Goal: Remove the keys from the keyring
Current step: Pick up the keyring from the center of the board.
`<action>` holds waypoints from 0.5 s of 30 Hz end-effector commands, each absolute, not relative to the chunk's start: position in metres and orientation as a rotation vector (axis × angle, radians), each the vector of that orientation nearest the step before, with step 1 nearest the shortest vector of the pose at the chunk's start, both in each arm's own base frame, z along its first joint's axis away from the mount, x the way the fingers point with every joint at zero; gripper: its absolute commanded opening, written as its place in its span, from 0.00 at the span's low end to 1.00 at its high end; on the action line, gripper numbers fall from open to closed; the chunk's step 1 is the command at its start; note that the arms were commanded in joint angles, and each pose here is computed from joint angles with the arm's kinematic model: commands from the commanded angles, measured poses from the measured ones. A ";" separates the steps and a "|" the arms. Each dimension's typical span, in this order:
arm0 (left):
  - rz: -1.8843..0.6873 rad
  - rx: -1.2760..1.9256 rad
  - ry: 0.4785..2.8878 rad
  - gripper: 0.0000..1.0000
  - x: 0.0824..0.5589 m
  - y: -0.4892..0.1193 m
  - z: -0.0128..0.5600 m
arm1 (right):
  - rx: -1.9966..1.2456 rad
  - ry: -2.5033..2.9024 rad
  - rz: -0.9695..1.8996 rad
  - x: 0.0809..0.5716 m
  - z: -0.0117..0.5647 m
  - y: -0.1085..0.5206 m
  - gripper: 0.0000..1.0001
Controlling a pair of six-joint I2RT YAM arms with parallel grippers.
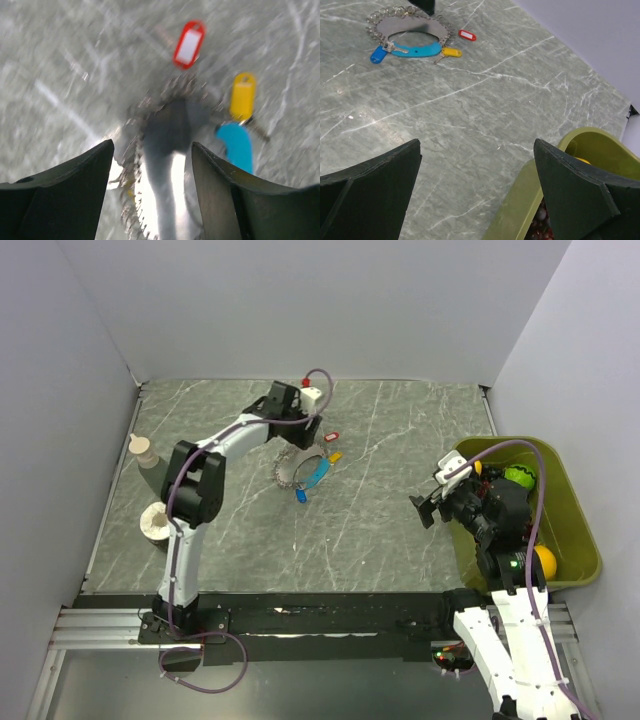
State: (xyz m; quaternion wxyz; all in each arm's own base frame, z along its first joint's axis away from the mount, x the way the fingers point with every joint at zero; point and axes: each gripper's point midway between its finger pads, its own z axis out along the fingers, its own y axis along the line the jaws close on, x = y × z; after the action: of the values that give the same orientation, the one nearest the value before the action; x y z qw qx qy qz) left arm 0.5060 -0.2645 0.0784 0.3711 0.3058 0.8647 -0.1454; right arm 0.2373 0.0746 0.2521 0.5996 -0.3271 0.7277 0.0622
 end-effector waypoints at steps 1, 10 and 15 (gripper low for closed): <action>-0.316 0.827 2.151 0.69 0.519 -0.292 0.094 | -0.760 1.656 0.120 0.245 0.256 0.074 1.00; -0.266 0.764 2.155 0.56 0.534 -0.315 0.088 | -0.750 1.657 0.108 0.246 0.256 0.072 1.00; -0.247 0.737 2.176 0.46 0.545 -0.318 0.077 | -0.748 1.655 0.102 0.247 0.255 0.071 1.00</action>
State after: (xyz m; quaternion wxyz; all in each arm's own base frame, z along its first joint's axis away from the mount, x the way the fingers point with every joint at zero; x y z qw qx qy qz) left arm 0.5305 -0.3163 0.0712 0.3918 0.3134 0.8578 -0.1116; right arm 0.2411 0.0728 0.2504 0.6016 -0.3259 0.7272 0.0558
